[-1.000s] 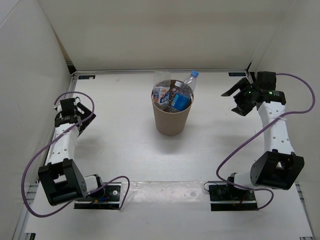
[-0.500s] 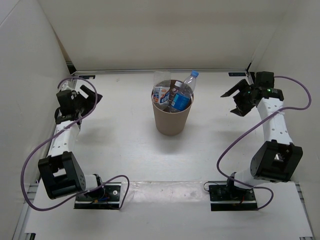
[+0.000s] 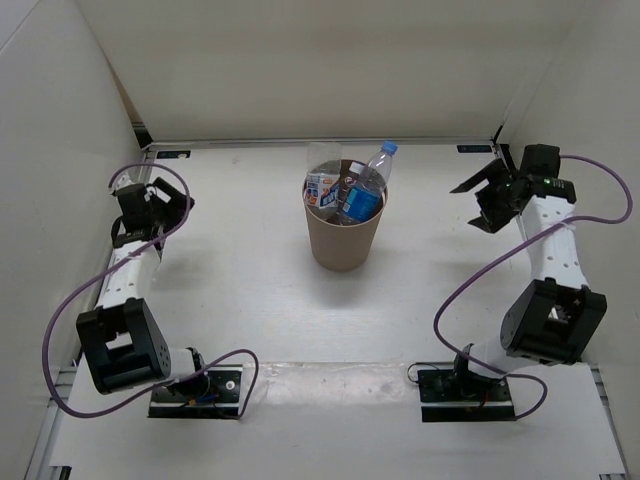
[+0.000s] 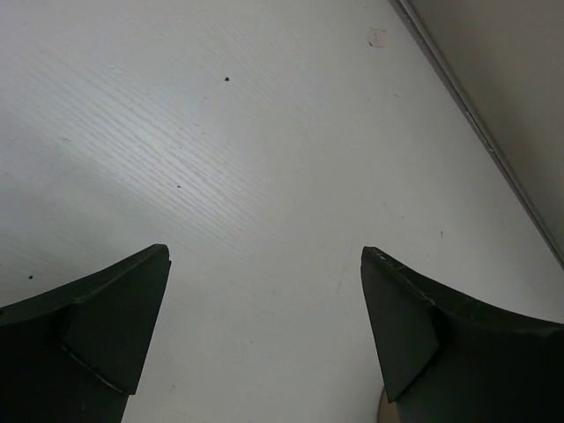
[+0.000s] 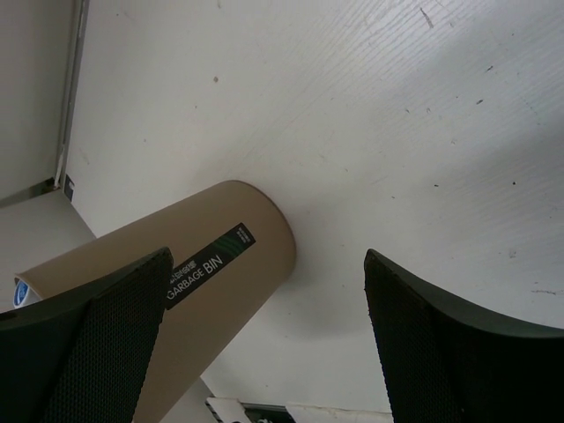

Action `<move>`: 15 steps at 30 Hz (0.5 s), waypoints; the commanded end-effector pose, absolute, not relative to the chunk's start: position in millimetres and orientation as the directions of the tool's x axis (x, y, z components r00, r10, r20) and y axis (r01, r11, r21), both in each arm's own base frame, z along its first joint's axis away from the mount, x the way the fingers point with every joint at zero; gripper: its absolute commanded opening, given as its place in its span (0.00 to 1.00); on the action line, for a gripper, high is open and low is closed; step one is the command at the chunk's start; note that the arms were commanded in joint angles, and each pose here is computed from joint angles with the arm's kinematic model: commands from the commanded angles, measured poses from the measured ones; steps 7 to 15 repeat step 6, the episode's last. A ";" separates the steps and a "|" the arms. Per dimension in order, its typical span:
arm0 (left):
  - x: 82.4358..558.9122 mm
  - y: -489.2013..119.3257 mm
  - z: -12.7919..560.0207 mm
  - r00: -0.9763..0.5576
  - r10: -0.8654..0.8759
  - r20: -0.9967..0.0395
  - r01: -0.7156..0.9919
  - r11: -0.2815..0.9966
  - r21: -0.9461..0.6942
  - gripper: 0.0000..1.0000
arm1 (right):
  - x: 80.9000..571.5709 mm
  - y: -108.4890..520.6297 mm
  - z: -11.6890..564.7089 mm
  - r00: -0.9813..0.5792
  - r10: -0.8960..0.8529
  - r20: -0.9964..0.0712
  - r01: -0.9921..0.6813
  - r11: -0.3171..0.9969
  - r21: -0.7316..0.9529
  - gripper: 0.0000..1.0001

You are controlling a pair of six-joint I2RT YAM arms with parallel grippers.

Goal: Put the plastic bottles in the bin

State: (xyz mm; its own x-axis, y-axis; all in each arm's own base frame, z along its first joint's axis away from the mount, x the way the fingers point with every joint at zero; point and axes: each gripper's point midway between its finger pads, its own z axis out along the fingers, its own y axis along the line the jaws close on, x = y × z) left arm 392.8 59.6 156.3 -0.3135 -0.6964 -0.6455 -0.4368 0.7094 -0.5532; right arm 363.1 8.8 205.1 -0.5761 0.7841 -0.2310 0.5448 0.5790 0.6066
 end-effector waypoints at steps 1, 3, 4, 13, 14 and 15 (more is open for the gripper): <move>381.4 68.7 145.8 -0.299 -0.710 -0.638 -0.513 0.683 -0.520 1.00 | 359.5 2.3 224.8 -0.554 0.780 -0.291 0.503 0.592 0.630 0.90; 378.6 72.7 139.1 -0.261 -0.753 -0.604 -0.571 0.625 -0.533 1.00 | 353.2 0.9 218.9 -0.551 0.785 -0.282 0.516 0.586 0.624 0.90; 379.2 77.8 141.3 -0.245 -0.744 -0.622 -0.577 0.627 -0.523 1.00 | 351.9 1.0 217.9 -0.551 0.786 -0.280 0.519 0.586 0.622 0.90; 386.2 79.8 144.9 -0.287 -0.665 -0.690 -0.516 0.714 -0.474 1.00 | 347.2 1.3 217.5 -0.549 0.785 -0.286 0.515 0.587 0.625 0.90; 386.2 79.8 144.9 -0.287 -0.665 -0.690 -0.516 0.714 -0.474 1.00 | 347.2 1.3 217.5 -0.549 0.785 -0.286 0.515 0.587 0.625 0.90; 386.2 79.8 144.9 -0.287 -0.665 -0.690 -0.516 0.714 -0.474 1.00 | 347.2 1.3 217.5 -0.549 0.785 -0.286 0.515 0.587 0.625 0.90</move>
